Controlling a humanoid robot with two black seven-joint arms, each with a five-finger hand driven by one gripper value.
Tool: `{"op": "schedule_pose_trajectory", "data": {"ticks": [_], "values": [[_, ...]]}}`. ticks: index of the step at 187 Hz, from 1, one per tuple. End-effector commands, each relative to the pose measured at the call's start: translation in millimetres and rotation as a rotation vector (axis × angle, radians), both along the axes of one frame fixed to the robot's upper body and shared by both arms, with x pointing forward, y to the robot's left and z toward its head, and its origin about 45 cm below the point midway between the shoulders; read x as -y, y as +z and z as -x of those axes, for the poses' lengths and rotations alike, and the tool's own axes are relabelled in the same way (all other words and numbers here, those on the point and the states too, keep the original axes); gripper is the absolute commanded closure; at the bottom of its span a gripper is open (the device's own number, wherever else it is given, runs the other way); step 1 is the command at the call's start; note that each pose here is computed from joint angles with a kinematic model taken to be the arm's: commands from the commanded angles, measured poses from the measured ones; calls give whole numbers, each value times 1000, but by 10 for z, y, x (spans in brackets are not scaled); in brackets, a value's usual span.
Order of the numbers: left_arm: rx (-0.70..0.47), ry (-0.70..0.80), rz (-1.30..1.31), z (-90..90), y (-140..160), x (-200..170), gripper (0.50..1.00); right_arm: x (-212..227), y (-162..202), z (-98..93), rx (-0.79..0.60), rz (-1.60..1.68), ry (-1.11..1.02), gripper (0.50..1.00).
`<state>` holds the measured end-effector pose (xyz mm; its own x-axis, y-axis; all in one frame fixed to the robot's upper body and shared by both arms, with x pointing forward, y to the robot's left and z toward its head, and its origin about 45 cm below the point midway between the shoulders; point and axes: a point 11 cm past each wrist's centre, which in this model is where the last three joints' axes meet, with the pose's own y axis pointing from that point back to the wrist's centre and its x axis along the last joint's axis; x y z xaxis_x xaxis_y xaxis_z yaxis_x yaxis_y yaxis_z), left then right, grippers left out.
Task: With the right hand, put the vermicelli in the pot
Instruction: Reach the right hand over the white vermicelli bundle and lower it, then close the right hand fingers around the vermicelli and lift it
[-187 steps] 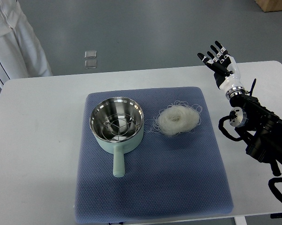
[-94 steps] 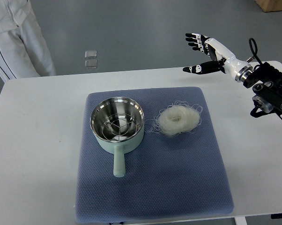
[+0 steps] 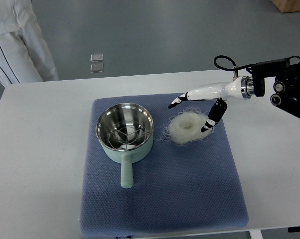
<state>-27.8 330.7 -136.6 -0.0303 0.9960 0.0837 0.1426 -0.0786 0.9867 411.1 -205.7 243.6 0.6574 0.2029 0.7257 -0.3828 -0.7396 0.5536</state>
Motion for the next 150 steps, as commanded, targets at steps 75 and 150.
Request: {"op": "schedule_pose_trajectory", "data": {"ticks": [75, 150], "values": [[0, -1, 0, 1, 0, 0, 500, 63, -472, -20, 63, 159, -12, 572], [0, 1, 0, 0, 0, 0, 500, 34, -578, -76, 100, 181, -46, 574]]}}
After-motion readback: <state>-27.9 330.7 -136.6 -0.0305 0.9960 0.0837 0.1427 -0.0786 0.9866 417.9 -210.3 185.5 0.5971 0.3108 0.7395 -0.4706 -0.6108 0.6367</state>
